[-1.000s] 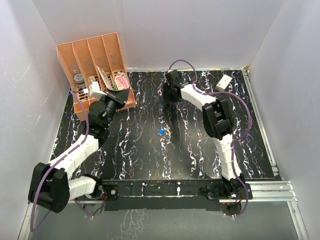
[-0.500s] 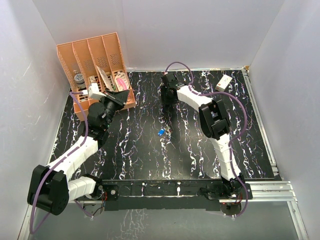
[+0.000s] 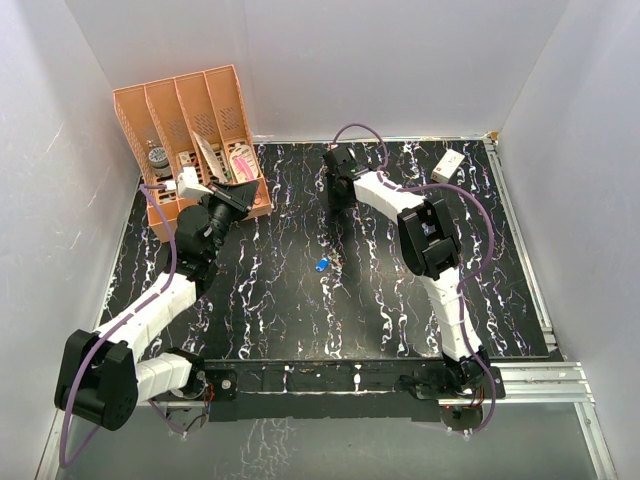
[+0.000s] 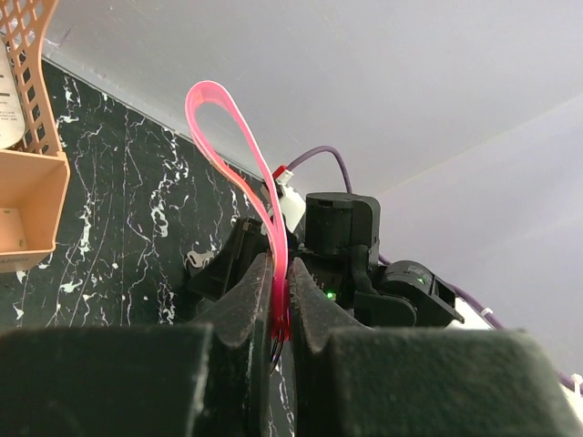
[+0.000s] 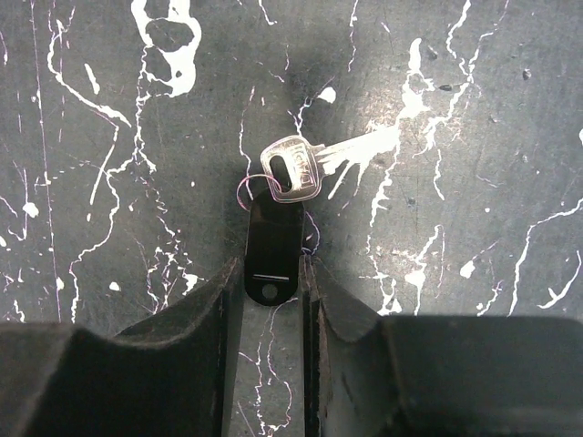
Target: Put the keys on the keyring
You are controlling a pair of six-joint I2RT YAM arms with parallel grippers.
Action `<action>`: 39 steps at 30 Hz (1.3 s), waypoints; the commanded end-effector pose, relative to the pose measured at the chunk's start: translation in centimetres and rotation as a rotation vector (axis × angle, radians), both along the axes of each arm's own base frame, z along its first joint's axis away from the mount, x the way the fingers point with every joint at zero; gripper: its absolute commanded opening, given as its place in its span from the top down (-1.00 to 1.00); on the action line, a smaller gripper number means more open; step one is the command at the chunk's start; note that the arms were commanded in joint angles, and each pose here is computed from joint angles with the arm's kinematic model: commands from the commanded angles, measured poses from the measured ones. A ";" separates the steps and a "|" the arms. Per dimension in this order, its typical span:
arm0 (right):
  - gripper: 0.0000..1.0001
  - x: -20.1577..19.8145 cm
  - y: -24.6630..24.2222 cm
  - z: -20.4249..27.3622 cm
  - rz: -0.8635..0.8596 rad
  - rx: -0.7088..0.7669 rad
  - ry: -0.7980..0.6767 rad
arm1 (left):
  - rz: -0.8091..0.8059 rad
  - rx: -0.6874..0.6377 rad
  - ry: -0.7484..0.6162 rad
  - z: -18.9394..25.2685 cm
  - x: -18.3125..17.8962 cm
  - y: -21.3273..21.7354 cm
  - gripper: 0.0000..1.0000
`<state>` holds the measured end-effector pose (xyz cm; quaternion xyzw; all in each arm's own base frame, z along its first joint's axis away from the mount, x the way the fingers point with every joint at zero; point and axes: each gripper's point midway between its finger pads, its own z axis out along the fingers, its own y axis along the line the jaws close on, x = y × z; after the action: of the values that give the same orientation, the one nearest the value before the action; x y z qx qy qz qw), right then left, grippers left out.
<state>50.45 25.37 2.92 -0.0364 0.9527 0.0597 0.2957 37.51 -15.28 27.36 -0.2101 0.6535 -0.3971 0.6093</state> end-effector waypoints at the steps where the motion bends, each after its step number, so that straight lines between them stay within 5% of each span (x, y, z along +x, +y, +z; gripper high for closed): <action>1: 0.64 0.5 -0.8 1.9 -0.031 -0.011 -0.053 | 0.023 0.000 -0.067 2.2 -0.3 0.6 1.00; 29: 0.72 -10.7 0.5 17.7 0.228 0.258 -0.184 | 0.022 0.010 -0.077 2.6 -0.8 0.8 1.00; 39: 0.71 -14.4 -0.1 16.4 0.267 0.271 -0.112 | 0.020 0.016 -0.074 2.5 -0.9 0.8 1.00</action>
<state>37.31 25.22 18.12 -0.1111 0.9136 0.2081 0.3311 37.00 -14.69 28.17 -0.2054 0.6489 -0.3866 0.6224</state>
